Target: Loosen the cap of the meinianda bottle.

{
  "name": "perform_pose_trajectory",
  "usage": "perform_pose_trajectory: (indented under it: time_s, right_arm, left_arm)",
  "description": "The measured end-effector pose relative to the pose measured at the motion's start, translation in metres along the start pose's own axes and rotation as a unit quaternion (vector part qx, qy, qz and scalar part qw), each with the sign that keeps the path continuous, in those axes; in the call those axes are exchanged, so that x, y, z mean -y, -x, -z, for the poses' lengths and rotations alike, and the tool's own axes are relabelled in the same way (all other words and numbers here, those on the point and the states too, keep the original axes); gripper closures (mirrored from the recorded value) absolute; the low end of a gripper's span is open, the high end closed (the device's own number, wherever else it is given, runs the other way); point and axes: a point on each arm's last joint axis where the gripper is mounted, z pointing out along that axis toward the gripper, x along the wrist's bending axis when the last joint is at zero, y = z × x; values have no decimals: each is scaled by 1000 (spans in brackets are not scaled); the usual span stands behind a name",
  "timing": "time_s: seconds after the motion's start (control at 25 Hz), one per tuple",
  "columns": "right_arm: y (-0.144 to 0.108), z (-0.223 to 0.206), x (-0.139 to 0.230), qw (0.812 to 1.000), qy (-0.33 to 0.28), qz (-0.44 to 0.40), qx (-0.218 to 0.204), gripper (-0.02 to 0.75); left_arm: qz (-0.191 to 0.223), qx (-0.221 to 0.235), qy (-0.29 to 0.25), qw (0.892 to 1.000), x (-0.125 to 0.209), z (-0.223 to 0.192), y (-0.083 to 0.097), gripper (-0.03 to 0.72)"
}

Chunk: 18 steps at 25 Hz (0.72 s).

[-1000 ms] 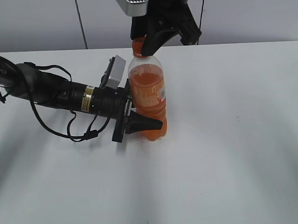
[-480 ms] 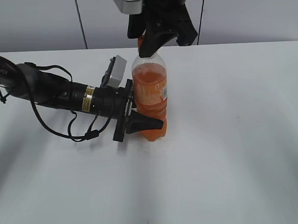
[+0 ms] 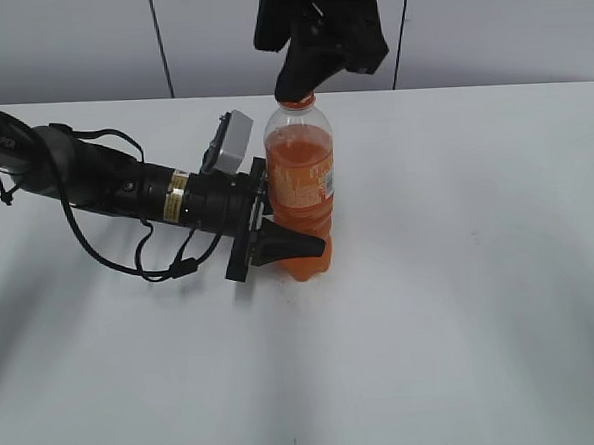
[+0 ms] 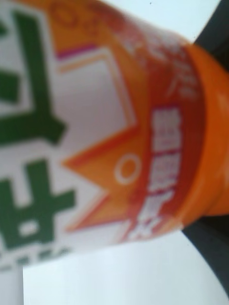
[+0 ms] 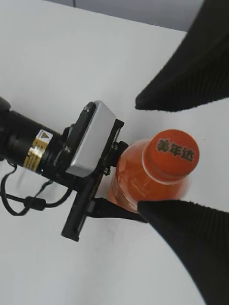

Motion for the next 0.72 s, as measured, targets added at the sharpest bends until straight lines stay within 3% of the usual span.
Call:
perform_pose_trajectory:
  time_s: [0.16, 0.32, 0.4, 0.56, 0.6, 0.72]
  right_arm:
    - [6, 18, -7, 990, 12, -140, 30, 289]
    - [11, 29, -11, 949, 28, -312, 44, 289]
    - [11, 31, -10, 913, 28, -404, 47, 289]
    - [12, 31, -8, 810, 27, -584, 51, 289]
    - [12, 31, -8, 782, 28, -621, 51, 289]
    - [12, 31, -6, 722, 26, -689, 56, 289]
  left_arm:
    - [0, 0, 0, 1000, 0, 0, 0, 294]
    - [0, 0, 0, 1000, 0, 0, 0, 294]
    - [1, 0, 0, 1000, 0, 0, 0, 294]
    - [2, 0, 0, 1000, 0, 0, 0, 294]
    - [2, 0, 0, 1000, 0, 0, 0, 294]
    - [3, 0, -1, 1000, 0, 0, 0, 294]
